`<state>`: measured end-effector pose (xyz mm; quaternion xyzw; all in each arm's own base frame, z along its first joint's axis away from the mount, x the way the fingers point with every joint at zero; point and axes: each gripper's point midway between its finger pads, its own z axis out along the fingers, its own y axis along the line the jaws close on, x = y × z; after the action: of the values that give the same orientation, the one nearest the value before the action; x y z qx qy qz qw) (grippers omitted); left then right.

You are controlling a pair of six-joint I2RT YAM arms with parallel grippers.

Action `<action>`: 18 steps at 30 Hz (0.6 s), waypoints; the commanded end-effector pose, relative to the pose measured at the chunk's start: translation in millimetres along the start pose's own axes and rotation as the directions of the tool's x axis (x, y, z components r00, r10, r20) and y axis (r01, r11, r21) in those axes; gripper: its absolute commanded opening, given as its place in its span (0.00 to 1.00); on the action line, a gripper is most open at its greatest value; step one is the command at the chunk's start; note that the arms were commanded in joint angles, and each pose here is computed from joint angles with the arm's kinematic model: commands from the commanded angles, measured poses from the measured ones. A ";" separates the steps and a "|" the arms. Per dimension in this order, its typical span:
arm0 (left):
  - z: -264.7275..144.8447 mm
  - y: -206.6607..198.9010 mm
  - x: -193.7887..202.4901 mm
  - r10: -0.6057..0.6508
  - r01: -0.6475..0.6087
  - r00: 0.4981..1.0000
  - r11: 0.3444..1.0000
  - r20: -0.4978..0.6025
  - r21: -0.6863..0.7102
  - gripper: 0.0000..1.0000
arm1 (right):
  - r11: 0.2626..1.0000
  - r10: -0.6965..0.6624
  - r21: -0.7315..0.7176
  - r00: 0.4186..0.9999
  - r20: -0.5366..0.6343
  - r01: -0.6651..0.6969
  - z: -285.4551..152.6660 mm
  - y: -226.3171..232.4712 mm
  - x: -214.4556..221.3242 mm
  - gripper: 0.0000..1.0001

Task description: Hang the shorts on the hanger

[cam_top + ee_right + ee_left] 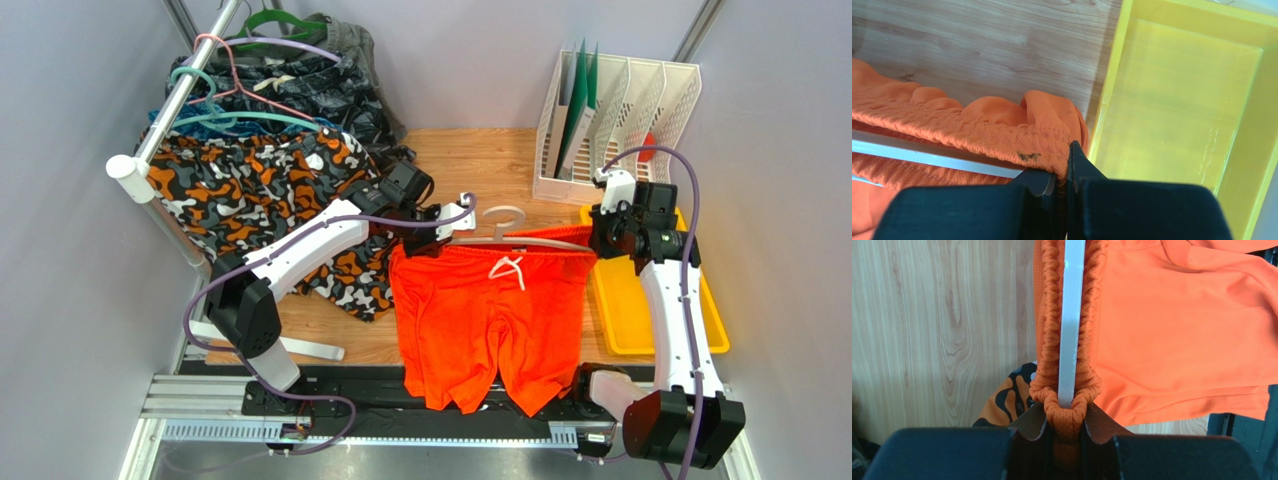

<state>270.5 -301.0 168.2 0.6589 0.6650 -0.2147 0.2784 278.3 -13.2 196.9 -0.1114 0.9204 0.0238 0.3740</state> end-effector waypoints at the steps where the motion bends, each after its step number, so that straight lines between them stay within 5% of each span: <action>1: -11.1 0.5 29.6 -0.054 0.053 0.990 0.999 -0.129 -0.014 0.00 | 0.977 -0.043 0.210 0.997 0.063 0.029 -21.6 -40.6 -21.5 0.00; 4: -10.5 -2.8 46.3 -0.017 0.014 0.985 1.000 -0.172 -0.016 0.00 | 0.968 -0.078 0.243 0.996 0.051 0.063 -22.3 -49.0 -23.5 0.00; 7: -11.6 -8.7 35.0 -0.026 0.026 0.993 1.000 -0.117 0.002 0.00 | 0.992 -0.065 0.115 0.993 0.098 0.053 -23.4 -24.1 -30.9 0.04; 8: -13.1 -7.1 25.5 -0.059 0.060 0.994 0.998 -0.093 -0.003 0.00 | 0.998 -0.055 0.015 0.992 0.117 0.053 -23.5 -5.2 -32.2 0.26; 11: -17.6 -7.0 5.4 -0.103 0.103 0.994 0.995 -0.041 0.015 0.00 | 0.982 -0.061 -0.167 0.985 0.160 0.088 -31.7 30.2 -35.0 0.70; 14: -29.2 -10.9 -11.7 -0.087 0.087 0.996 0.996 0.022 0.024 0.00 | 0.952 -0.124 -0.249 0.968 0.220 0.178 -44.5 48.0 -41.4 0.82; 18: -42.6 -19.7 -21.5 -0.078 0.076 0.996 0.996 0.054 0.044 0.00 | 0.884 -0.183 -0.343 0.912 0.368 0.316 -68.4 74.6 -69.0 0.81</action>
<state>253.8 -294.7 169.7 0.6465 0.6818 -0.2399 0.2443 265.4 34.2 236.7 -0.2083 0.8732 0.1353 0.4193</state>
